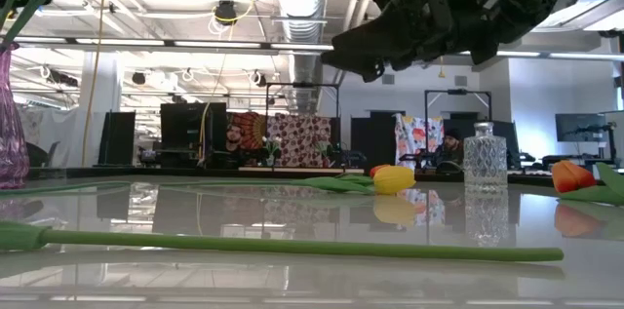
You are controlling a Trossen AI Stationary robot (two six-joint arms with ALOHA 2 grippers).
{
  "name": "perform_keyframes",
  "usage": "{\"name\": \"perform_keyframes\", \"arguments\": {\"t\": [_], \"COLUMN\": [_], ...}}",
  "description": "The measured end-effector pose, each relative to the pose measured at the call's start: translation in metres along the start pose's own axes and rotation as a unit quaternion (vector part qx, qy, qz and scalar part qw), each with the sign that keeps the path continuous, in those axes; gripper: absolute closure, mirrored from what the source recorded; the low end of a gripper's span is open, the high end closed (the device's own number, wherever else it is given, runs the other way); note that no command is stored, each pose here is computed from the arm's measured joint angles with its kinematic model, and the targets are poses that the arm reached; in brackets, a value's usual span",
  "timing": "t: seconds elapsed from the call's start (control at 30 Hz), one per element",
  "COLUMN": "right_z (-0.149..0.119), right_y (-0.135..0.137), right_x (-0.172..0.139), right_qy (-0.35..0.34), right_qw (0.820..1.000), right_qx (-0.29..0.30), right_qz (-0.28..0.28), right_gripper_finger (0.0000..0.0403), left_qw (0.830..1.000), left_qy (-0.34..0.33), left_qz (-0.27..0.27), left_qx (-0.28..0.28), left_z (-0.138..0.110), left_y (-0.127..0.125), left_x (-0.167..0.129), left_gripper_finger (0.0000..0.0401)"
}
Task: Sort flowers into vase by color
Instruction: Put the top red tulip into the purple vase
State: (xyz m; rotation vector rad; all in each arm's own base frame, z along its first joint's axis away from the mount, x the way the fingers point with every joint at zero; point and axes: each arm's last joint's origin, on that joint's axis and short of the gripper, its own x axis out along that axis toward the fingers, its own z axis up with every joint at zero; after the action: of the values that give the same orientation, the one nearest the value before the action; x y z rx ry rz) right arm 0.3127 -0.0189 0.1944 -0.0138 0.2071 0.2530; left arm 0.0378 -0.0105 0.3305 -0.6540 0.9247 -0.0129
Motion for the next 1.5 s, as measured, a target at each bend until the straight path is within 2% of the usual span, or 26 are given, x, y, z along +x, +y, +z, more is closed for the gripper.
{"name": "perform_keyframes", "arguments": {"t": [0.2,0.33,0.43,0.57,0.67,0.73,0.87,0.93,0.97,1.13,1.17,1.37,1.5], "right_z": [0.0,0.023,0.043,0.076,0.097,0.107,0.131,0.14,0.144,0.161,0.162,0.168,0.177], "right_y": [-0.003,-0.002,0.0,-0.005,-0.013,-0.019,-0.031,-0.039,-0.043,-0.067,-0.072,-0.087,-0.088], "right_x": [-0.001,0.009,0.022,0.043,0.065,0.083,0.115,0.125,0.13,0.143,0.147,0.173,0.188], "right_qy": [0.0,-0.036,-0.06,-0.106,-0.135,-0.148,-0.188,-0.201,-0.209,-0.241,-0.246,-0.276,-0.311], "right_qw": [1.0,0.998,0.997,0.993,0.989,0.987,0.98,0.976,0.974,0.965,0.963,0.956,0.947], "right_qx": [0.002,-0.005,-0.016,-0.03,-0.037,-0.041,-0.053,-0.058,-0.059,-0.065,-0.068,-0.049,-0.049], "right_qz": [-0.007,-0.042,-0.04,-0.038,-0.041,-0.042,-0.045,-0.053,-0.059,-0.081,-0.086,-0.083,-0.068], "right_gripper_finger": [0.0145,0.0145,0.0145,0.015,0.0161,0.0173,0.0211,0.0244,0.0264,0.0376,0.0385,0.0367,0.038], "left_qw": [0.997,0.996,0.998,0.996,0.975,0.945,0.869,0.844,0.838,0.834,0.834,0.832,0.83], "left_qy": [0.03,0.035,0.022,-0.058,-0.152,-0.217,-0.302,-0.322,-0.327,-0.331,-0.331,-0.324,-0.325], "left_qz": [-0.03,-0.035,-0.008,0.07,0.15,0.227,0.38,0.419,0.428,0.433,0.433,0.44,0.443], "left_qx": [-0.064,-0.073,-0.061,-0.009,0.056,0.087,0.093,0.088,0.087,0.085,0.086,0.099,0.099], "left_z": [-0.002,-0.002,-0.003,0.002,0.008,0.013,0.017,0.017,0.017,0.018,0.018,0.018,0.018], "left_y": [-0.002,-0.002,-0.002,-0.003,-0.004,-0.003,0.003,0.004,0.004,0.004,0.004,0.004,0.004], "left_x": [0.0,-0.001,-0.009,-0.031,-0.049,-0.06,-0.071,-0.074,-0.074,-0.075,-0.075,-0.075,-0.075], "left_gripper_finger": [0.0303,0.0303,0.0303,0.0303,0.0303,0.0303,0.0303,0.0303,0.0303,0.0303,0.0303,0.0303,0.0303]}}
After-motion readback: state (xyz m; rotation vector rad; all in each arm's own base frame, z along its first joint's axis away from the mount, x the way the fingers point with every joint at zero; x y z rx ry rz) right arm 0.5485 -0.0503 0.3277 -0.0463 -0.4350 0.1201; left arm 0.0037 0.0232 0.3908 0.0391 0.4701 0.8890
